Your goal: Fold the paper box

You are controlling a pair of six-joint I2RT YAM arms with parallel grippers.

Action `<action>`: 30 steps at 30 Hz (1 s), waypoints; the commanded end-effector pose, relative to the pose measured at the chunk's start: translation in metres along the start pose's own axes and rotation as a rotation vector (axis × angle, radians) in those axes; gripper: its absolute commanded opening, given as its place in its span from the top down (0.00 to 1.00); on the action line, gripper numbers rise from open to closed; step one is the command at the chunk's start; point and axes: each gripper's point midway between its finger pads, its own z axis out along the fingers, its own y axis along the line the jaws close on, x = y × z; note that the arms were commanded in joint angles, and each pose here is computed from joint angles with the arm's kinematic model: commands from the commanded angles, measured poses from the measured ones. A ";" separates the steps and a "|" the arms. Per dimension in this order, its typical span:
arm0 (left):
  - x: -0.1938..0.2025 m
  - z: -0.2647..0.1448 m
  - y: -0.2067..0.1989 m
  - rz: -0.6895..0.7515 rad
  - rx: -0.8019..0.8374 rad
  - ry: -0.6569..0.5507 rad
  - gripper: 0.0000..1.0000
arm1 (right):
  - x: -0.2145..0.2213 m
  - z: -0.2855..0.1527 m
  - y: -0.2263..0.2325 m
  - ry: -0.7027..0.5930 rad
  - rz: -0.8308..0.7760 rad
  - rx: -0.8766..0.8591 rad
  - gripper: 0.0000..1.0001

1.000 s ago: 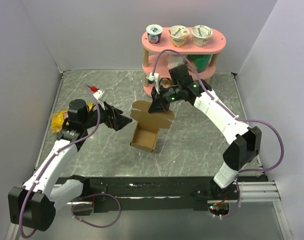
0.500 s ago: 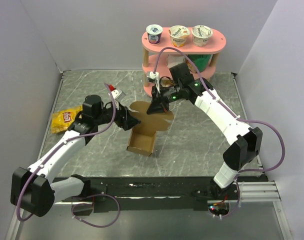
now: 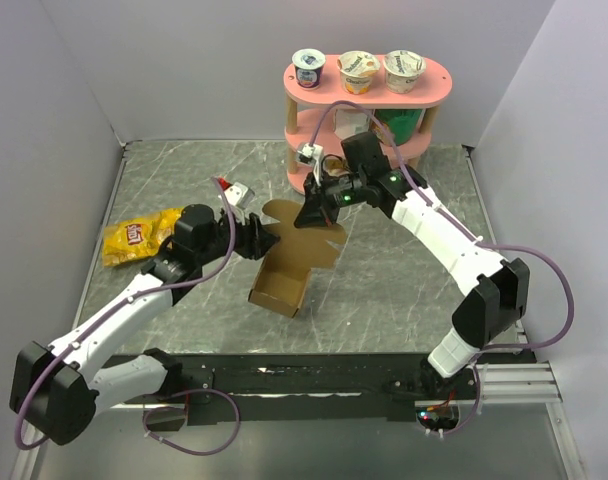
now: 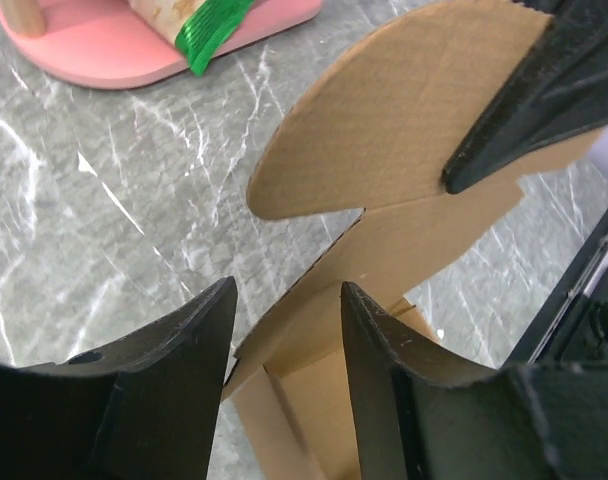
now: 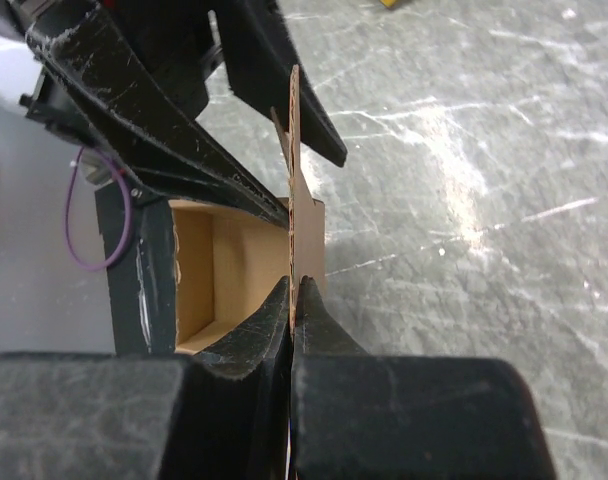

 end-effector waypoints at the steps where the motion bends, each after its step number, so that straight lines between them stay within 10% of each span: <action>1: -0.011 0.001 -0.003 -0.046 -0.064 -0.068 0.49 | -0.025 -0.013 0.006 -0.089 -0.044 0.079 1.00; 24: 0.013 0.017 -0.003 -0.198 -0.209 -0.092 0.96 | -0.032 0.011 -0.008 -0.094 0.014 0.261 1.00; 28: 0.007 0.011 -0.005 -0.163 -0.199 -0.106 0.99 | -0.043 0.007 -0.015 -0.131 0.046 0.287 0.52; 30: 0.007 0.008 -0.004 -0.158 -0.188 -0.085 0.99 | -0.058 -0.004 -0.017 -0.174 0.041 0.276 0.48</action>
